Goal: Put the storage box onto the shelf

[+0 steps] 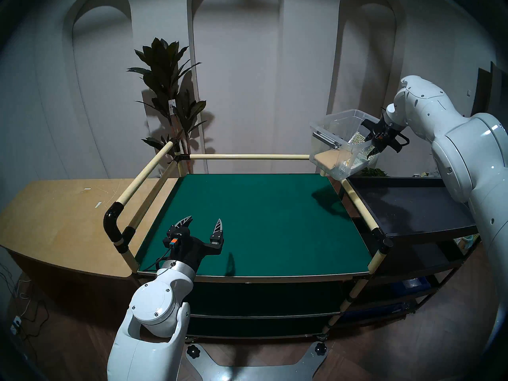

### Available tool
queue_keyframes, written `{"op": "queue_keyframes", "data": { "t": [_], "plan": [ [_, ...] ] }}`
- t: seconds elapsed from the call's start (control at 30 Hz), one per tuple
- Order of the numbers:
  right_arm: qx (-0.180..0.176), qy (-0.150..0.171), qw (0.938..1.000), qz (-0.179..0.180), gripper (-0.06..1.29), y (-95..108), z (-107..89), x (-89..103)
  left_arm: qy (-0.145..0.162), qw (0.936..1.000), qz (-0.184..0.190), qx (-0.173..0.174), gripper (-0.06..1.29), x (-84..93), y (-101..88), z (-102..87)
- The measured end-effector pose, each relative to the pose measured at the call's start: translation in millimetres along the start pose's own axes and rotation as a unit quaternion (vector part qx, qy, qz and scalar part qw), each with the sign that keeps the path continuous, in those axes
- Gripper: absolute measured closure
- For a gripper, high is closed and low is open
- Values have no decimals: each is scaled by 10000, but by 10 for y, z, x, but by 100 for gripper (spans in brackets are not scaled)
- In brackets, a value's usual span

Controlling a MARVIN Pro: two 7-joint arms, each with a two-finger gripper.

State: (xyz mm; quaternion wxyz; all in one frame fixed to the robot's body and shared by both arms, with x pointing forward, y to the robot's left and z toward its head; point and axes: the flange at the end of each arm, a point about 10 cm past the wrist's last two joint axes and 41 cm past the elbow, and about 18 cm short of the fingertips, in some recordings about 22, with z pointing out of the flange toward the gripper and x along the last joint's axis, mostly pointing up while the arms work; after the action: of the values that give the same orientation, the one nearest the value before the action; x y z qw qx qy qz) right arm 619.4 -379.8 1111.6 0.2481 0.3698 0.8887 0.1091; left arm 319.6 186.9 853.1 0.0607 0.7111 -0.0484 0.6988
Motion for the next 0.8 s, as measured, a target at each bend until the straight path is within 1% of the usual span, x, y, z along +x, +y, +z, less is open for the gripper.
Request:
{"op": "queue_keyframes", "data": {
  "t": [0.2,0.47,0.8],
  "plan": [
    [-68,54,9997,-237,92,276,18,157,-4,10000,-1,1,-2,-4,0,0],
    [-198,173,9985,-474,92,585,56,373,-9,10000,-3,2,-2,-8,0,1],
    [-370,359,9967,-634,92,840,120,601,-20,10000,-5,4,-2,-17,-1,2]
  ]
}}
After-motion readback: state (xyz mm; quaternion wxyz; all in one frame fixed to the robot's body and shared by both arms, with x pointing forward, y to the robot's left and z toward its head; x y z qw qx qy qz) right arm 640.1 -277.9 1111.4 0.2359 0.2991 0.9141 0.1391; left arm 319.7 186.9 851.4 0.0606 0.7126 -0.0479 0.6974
